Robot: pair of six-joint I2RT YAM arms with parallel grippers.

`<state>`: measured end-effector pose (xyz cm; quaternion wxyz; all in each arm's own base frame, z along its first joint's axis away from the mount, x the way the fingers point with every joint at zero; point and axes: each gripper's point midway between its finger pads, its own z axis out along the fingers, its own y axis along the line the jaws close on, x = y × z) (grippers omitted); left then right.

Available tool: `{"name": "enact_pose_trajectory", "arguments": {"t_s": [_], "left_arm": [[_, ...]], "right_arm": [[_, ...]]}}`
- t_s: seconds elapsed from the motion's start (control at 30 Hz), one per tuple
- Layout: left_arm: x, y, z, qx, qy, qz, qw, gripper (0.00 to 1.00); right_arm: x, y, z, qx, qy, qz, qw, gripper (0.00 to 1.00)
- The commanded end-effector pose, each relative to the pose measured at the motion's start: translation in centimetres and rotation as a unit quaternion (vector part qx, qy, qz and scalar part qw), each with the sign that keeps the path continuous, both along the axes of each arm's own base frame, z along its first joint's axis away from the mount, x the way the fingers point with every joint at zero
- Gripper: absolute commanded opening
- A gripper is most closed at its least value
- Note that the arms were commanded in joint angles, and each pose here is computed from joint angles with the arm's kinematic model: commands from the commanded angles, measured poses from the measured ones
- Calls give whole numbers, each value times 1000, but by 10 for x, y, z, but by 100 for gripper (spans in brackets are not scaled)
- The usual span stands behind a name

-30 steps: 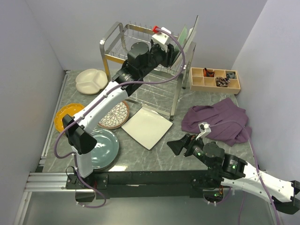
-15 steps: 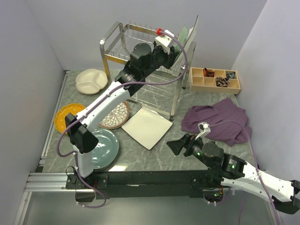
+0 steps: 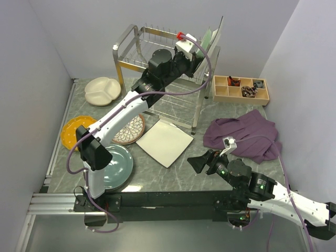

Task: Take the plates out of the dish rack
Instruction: Unload the plate from the dish rack.

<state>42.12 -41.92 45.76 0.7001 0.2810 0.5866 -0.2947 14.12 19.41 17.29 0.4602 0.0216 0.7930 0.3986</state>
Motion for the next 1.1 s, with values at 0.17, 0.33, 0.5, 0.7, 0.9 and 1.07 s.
{"name": "enact_pose_trajectory", "arguments": {"t_s": [0.17, 0.33, 0.5, 0.7, 0.9, 1.07], "left_arm": [[-20, 10, 55, -57, -68, -27, 996, 1], [-39, 20, 87, -94, -87, -43, 991, 1], [-55, 27, 113, -98, -117, -59, 987, 1], [-59, 35, 129, -98, -146, -54, 983, 1], [-73, 42, 147, -118, -165, -66, 977, 1], [-78, 42, 153, -122, -177, -74, 974, 1]], "right_arm": [[6, 0, 11, 16, -22, -12, 1000, 98], [7, 4, 13, 20, -21, -10, 1000, 98], [8, 6, 14, 21, -23, -10, 999, 98], [7, 13, 17, 29, -22, 3, 999, 98], [7, 15, 14, 26, -20, 4, 999, 98], [7, 16, 14, 29, -21, 3, 999, 98]]}}
